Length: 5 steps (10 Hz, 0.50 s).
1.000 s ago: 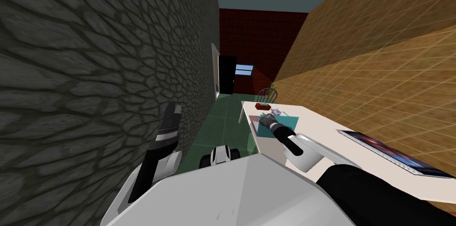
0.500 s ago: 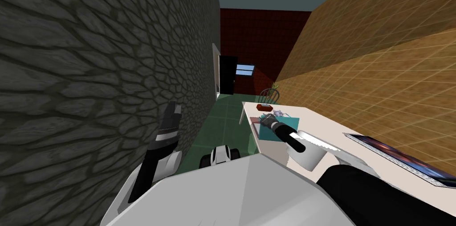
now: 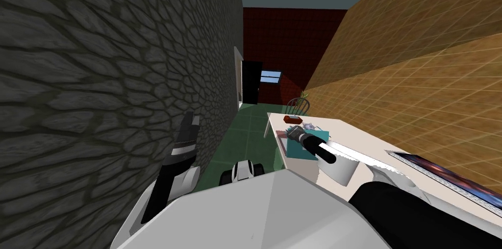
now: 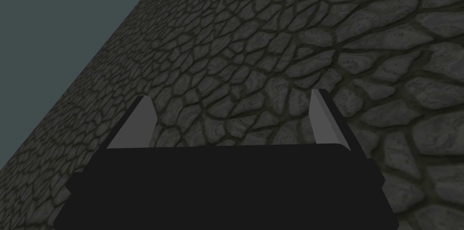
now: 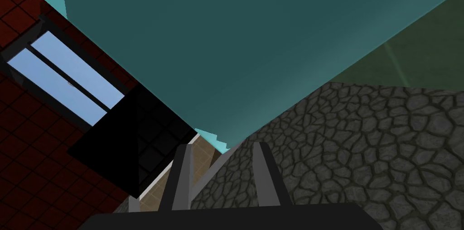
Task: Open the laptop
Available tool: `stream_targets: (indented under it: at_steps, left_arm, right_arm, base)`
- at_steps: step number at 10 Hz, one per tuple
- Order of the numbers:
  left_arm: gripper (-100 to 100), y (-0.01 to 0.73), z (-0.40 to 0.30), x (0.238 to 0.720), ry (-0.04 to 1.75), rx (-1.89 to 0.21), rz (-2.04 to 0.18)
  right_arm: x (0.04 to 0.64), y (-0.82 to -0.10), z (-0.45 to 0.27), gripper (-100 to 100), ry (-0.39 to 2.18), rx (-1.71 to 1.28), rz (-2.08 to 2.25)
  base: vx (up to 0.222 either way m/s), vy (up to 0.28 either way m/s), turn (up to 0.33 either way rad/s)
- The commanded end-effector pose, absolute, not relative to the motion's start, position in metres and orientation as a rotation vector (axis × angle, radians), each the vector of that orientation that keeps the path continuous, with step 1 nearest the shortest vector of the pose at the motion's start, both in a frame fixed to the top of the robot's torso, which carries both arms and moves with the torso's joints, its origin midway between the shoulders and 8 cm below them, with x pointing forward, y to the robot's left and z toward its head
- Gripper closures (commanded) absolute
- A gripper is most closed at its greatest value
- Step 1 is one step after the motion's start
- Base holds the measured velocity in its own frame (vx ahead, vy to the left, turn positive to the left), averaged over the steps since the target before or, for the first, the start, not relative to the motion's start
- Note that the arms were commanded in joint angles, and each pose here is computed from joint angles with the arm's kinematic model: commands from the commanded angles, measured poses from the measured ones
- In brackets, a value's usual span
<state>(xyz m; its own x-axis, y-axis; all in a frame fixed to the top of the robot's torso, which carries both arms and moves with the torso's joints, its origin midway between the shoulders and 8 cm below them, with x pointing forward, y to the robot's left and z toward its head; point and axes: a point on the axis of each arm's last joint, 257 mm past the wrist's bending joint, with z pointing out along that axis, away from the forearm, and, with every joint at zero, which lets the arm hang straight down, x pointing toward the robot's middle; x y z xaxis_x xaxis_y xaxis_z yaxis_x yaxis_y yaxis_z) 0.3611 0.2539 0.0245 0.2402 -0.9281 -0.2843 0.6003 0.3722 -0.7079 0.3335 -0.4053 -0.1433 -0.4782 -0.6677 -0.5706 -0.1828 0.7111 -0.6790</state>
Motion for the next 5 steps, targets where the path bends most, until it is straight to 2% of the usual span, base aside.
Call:
stream_targets:
  at_steps: [1, 5]
  left_arm:
    - [0, 0.2539, 0.0246, 0.3611, 0.761, -0.514, -1.111]
    - [0, 0.2539, 0.0245, 0.3611, 0.761, -0.514, -1.111]
  right_arm:
    - [0.3242, -0.4075, -0.1569, 100, 2.097, -0.666, -0.665]
    - [0.3179, -0.406, -0.166, 100, 2.16, -0.666, -0.625]
  base:
    - [0.054, -0.007, 0.032]
    - [0.034, -0.004, 0.018]
